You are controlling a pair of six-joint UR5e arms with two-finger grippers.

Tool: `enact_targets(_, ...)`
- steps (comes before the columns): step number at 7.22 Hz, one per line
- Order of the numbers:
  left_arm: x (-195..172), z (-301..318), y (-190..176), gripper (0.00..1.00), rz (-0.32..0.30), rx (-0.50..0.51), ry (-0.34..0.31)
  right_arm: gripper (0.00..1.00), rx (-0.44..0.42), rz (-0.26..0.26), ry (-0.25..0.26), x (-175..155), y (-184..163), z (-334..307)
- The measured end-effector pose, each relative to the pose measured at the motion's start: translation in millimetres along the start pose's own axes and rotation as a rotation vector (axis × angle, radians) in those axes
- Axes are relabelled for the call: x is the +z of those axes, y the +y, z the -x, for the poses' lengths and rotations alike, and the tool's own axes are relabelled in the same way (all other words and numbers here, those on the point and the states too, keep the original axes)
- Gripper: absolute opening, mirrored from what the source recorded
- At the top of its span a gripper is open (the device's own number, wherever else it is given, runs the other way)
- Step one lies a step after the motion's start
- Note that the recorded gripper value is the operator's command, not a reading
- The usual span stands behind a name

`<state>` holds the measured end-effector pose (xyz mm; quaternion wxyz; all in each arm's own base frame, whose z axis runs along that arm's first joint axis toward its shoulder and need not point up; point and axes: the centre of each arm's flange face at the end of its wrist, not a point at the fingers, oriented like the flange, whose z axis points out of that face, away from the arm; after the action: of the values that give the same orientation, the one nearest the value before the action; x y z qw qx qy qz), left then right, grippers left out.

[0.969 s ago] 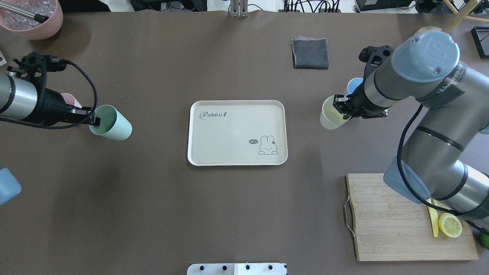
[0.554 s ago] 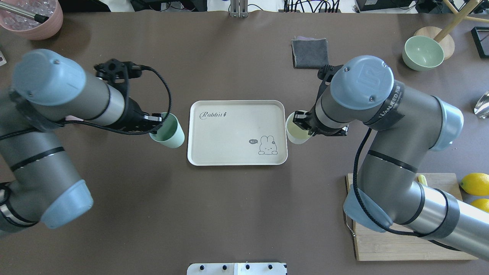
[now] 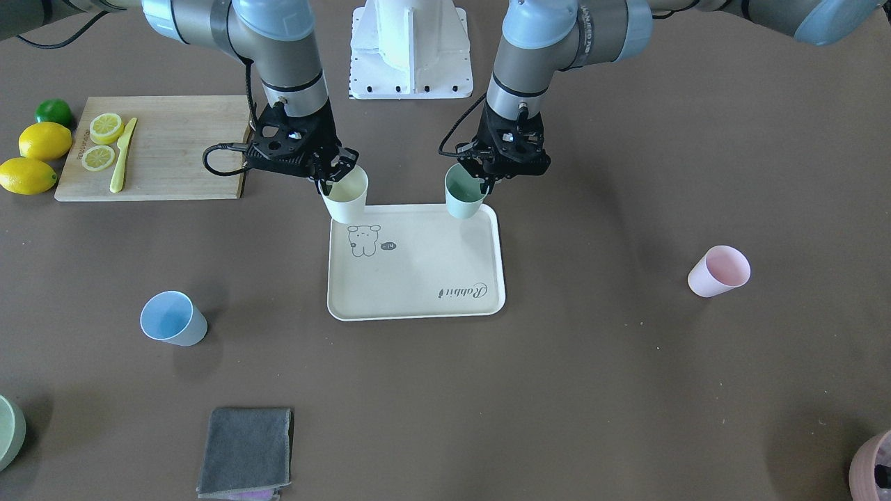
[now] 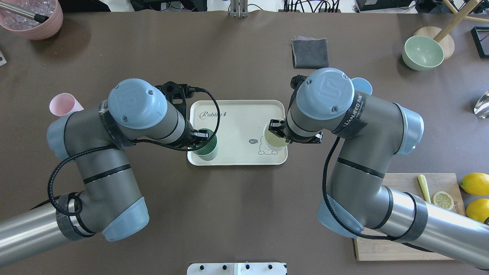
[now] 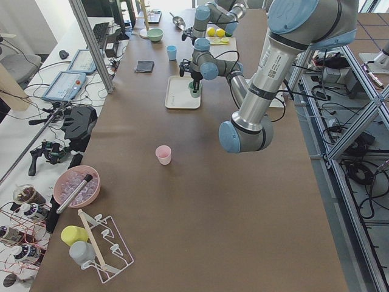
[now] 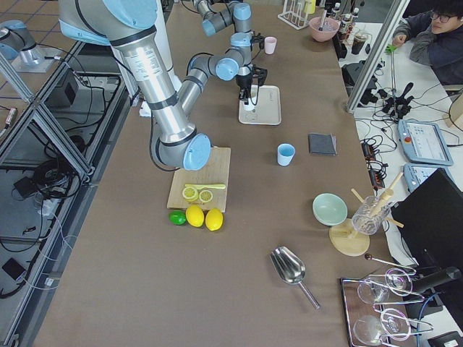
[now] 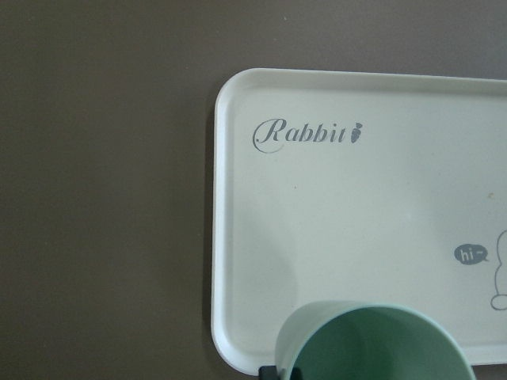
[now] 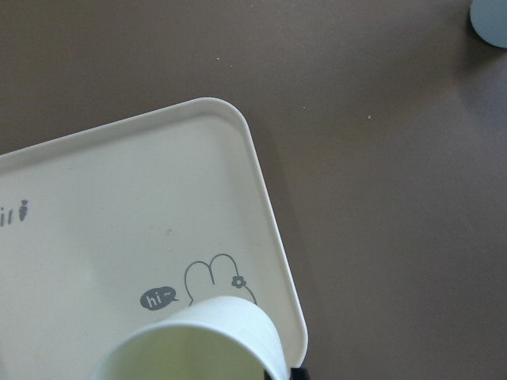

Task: Place all cups on tray

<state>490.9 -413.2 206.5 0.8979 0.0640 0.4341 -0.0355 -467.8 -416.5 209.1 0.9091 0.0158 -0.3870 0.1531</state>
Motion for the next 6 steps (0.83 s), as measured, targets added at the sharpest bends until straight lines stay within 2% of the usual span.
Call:
enact_targets(1, 4.0, -1.3, -1.2, 0.0, -0.004, 0.0, -0.006, 0.0, 0.01, -0.005, -0.011, 3.6, -4.5, 3.2)
enact_targets(4, 21.2, 2.3, -7.4, 0.0, -0.025, 0.0, -0.025, 0.0, 0.029, -0.005, 0.003, 22.2, -10.7, 3.8)
enact_targets(6, 27.5, 3.7, -10.5, 0.0, -0.035, 0.001, -0.023, 0.0, 0.026, -0.005, -0.015, 38.9, -13.8, 6.7)
